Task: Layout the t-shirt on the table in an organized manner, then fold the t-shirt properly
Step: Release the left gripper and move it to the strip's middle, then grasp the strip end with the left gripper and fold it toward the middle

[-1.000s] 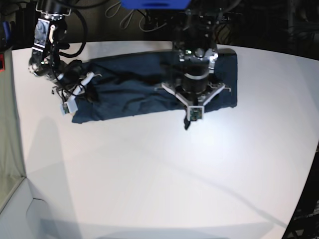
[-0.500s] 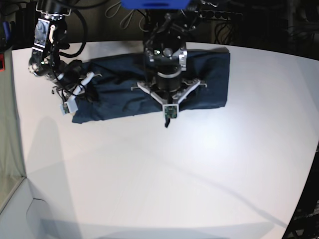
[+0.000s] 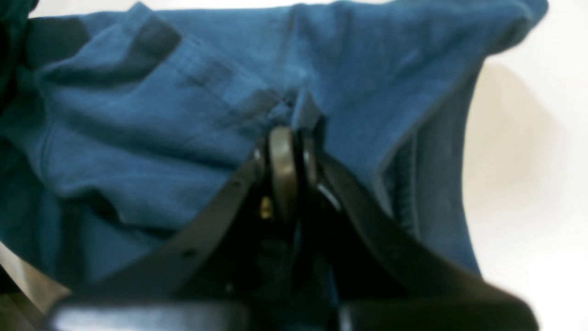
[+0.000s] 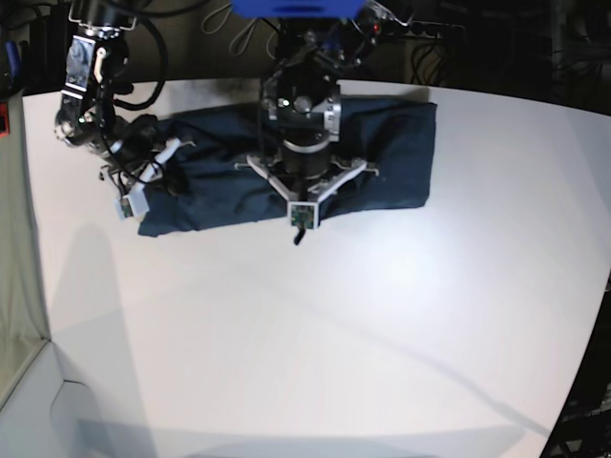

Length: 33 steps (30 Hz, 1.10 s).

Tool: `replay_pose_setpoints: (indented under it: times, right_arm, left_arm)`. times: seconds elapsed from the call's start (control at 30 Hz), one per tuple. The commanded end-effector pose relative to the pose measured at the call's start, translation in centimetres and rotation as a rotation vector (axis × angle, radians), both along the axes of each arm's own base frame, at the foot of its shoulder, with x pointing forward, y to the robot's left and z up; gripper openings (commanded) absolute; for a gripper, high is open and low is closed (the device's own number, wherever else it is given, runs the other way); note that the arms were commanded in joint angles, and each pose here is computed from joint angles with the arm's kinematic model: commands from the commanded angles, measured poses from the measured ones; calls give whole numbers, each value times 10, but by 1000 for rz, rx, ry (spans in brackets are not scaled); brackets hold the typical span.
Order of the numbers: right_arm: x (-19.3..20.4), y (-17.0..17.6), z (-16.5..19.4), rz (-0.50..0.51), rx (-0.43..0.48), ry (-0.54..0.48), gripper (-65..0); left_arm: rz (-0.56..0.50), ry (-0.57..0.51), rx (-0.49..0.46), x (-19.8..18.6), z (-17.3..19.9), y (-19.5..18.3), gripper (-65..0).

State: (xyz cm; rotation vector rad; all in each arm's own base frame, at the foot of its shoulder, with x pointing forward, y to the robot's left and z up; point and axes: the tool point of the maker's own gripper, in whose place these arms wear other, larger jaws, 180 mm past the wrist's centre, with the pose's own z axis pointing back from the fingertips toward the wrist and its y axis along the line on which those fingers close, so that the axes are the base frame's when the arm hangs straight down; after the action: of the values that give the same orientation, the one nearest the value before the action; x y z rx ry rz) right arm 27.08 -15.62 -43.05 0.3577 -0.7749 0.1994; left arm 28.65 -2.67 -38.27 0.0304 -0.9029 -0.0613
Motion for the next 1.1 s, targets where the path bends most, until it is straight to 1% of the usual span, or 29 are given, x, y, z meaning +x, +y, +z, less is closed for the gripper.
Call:
replay_pose_setpoints:
  times: [0.0,0.13,0.2,0.23,0.27,0.3,0.33,0.37,0.4,0.47,0.57,0.67,0.73,0.8,0.9,0.97,1.07]
  right_arm:
    - [-10,-6,-10,20,-53,57,-650]
    - [-10,-6,-10,20,-53,57,-650]
    - [-9,-6,-9,20,-54,56,-650]
    - [-9,-6,-9,20,-54,56,-650]
    - [-9,-6,-9,20,-54,56,-650]
    - [-9,-6,-9,20,-54,56,-650]
    - [-9,-6,-9,20,-54,56,-650]
    - [-9,-6,-9,20,-54,56,-650]
    - [-9,-6,-9,20,-54,56,-650]
    - [-9,-6,-9,20,-54,56,-650]
    - [-10,-6,-10,20,-53,57,-650]
    - [-9,-6,-9,20,-54,56,-650]
    - [-10,-3,-9,28,-52,56,-650]
    - [-10,1,-10,42,-51,58,-650]
    - [-10,2,-10,46,-51,58,-650]
    - [-10,2,-10,46,-51,58,-650]
    - [-9,2,-10,46,-51,56,-650]
  left_arm:
    - [20,-40,-17,7,13,-2,-645]
    - [22,-34,-17,6,12,-2,-643]
    - [19,-25,-18,1,9,-3,-600]
    - [23,-19,-20,0,8,-2,-556]
    - [23,-17,-22,-2,7,-2,-498]
    - [24,-15,-24,-4,7,-2,-426]
    - [22,-17,-25,-4,8,-3,-374]
    - [21,-26,-29,-3,10,-3,-336]
    - [21,-41,-30,-1,14,-2,-325]
    - [21,-66,-26,0,21,4,-329]
    - [6,-116,-54,2,40,-1,-329]
    - [-19,-237,-88,3,75,-2,-329]
    - [-14,-308,-115,0,96,2,-329]
    - [5,-328,-133,-6,106,9,-330]
    - [44,-299,-92,-11,95,34,-338]
    - [76,-268,-73,-16,86,47,-391]
    - [145,-246,-41,-18,76,73,-504]
